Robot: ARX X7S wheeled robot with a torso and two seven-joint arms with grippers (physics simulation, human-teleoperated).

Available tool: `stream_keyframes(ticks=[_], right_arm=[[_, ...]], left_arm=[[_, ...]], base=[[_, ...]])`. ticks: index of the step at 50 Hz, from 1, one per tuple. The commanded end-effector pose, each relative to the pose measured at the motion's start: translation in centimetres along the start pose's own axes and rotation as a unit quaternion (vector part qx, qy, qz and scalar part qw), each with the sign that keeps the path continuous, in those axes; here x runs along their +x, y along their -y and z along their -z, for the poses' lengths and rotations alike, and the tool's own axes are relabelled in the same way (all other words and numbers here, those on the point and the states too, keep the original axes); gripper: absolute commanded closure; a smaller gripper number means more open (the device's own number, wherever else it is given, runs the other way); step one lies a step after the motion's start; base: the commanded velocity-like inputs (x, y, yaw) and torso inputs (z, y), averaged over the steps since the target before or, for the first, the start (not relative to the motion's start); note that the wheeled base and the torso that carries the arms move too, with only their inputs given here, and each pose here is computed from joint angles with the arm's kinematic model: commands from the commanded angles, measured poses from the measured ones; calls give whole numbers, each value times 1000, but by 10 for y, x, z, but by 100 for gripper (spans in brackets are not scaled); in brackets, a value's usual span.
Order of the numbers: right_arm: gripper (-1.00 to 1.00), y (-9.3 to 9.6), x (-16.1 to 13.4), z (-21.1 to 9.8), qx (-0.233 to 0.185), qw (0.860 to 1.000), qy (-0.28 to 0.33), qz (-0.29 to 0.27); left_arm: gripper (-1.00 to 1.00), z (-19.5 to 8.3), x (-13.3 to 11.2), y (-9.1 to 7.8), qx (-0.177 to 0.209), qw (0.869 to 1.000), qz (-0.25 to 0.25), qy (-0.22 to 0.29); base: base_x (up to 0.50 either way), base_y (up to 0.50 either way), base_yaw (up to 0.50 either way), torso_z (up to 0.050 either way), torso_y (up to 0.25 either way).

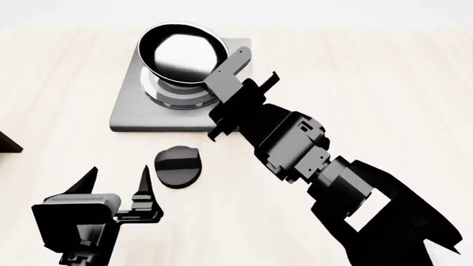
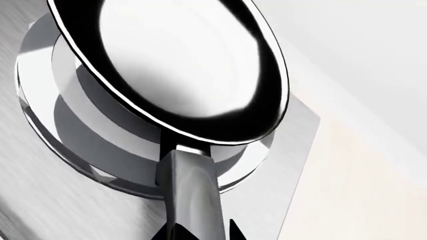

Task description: Turn on the stove and put the frying pan on it.

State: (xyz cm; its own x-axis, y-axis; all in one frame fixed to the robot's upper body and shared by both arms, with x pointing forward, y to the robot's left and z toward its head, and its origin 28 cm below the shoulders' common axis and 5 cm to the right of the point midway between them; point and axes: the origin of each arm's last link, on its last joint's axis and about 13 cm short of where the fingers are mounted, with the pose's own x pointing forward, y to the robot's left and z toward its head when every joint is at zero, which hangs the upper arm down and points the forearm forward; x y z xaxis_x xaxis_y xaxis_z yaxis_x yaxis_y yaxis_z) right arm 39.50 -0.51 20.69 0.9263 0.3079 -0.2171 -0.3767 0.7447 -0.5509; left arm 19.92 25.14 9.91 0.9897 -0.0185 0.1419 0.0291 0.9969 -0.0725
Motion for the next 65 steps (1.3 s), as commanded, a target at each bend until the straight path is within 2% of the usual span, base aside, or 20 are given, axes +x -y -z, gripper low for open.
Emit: stream_keyframes(ticks=[1,8,9,21,29,35,42,43,65], right_arm=[[100,2,2,3,-16,1000,-1,13],[100,3,2,4,-17,1000,-10,8],[-100,4,1,3,-10,1000,-18,-9],[-100,6,1,4,-27,999,-26,-7],[-100,8,-4,-1,-23,999,-23,-20],[-100,10,-9,-7,21,998,-18,-52],[-100,11,-13,-11,35,997,-13,-60],[-100,11,-13,-12,48,997,-9,-63],[-100,32,-35,-33,79,993,14,-81]], left_arm=[[-100,0,0,0,0,1000,-1,-1],[-100,0,0,0,1,1000,-1,0],[-100,0,0,0,0,1000,-2,0],[-100,-1,0,0,1,1000,-3,1],[-100,-2,0,0,0,1000,-2,2],[-100,-3,1,0,0,1000,-2,3],[-100,-3,0,0,1,1000,-3,4],[-100,-3,0,0,0,1000,-2,3],[-100,-4,-1,0,2,1000,-3,6]], base=[[0,0,3,0,0],[2,0,1,0,0],[0,3,0,0,0],[0,0,0,0,0],[0,0,0,0,0],[0,0,0,0,0],[0,0,0,0,0],[0,0,0,0,0],[0,0,0,0,0]])
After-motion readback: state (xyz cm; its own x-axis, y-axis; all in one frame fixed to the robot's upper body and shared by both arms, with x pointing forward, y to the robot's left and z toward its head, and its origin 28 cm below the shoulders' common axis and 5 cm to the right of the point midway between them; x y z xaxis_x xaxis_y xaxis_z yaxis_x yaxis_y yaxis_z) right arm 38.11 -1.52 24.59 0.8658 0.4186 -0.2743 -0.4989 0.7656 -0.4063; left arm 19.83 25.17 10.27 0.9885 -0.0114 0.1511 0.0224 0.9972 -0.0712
